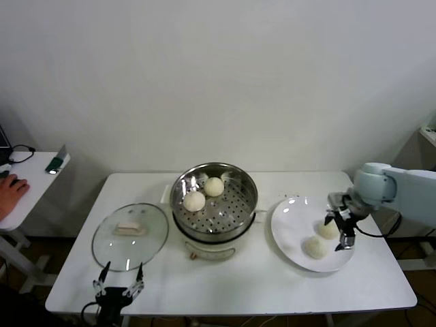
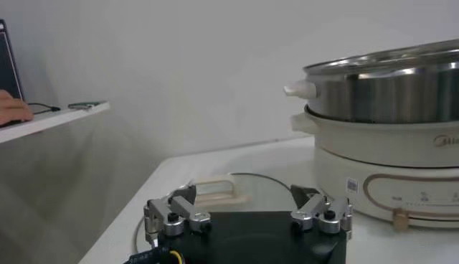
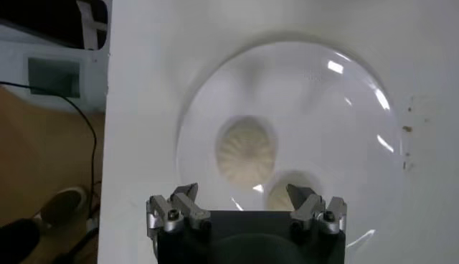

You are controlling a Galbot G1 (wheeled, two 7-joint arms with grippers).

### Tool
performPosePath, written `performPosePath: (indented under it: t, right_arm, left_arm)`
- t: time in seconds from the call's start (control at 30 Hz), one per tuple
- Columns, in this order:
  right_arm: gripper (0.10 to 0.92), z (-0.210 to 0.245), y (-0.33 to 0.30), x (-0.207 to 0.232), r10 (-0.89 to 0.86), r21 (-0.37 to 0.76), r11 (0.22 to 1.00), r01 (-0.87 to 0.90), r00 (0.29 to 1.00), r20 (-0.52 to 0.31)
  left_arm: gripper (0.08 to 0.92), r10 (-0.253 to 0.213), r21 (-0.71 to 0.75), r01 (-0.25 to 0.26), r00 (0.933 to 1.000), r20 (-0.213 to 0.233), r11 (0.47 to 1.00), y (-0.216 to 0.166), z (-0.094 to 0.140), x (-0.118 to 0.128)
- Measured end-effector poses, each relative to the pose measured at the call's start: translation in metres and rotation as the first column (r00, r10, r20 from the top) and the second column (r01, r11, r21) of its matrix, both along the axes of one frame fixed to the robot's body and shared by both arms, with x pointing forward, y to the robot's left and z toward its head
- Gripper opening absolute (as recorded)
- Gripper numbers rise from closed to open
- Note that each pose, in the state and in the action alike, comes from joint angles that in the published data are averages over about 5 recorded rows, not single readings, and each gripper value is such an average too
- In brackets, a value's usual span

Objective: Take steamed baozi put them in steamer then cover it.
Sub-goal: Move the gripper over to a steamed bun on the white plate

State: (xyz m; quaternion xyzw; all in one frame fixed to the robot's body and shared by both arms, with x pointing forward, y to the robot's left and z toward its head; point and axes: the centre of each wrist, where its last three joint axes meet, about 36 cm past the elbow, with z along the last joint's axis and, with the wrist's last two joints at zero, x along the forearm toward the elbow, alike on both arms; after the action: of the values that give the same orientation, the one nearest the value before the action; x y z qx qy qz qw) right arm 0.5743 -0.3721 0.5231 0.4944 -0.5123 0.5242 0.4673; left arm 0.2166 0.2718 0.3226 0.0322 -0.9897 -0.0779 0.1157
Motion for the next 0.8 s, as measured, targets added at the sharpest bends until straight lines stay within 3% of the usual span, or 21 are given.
performPosePath:
  t: [0.47, 0.8]
  right_arm:
    - [0.823, -0.055, 0.012, 0.005, -0.025, 0.001, 1.000, 0.025, 1.000, 0.006]
    - [0.814, -0.070, 0.017, 0.010, -0.030, 0.001, 1.000, 0.030, 0.999, 0.016]
  left_arm:
    - [0.823, 0.011, 0.012, -0.011, 0.9999, -0.004, 1.000, 0.004, -0.002, -0.001]
    - [0.823, 0.012, 0.013, -0.012, 0.9999, -0.006, 1.000, 0.004, -0.003, -0.001]
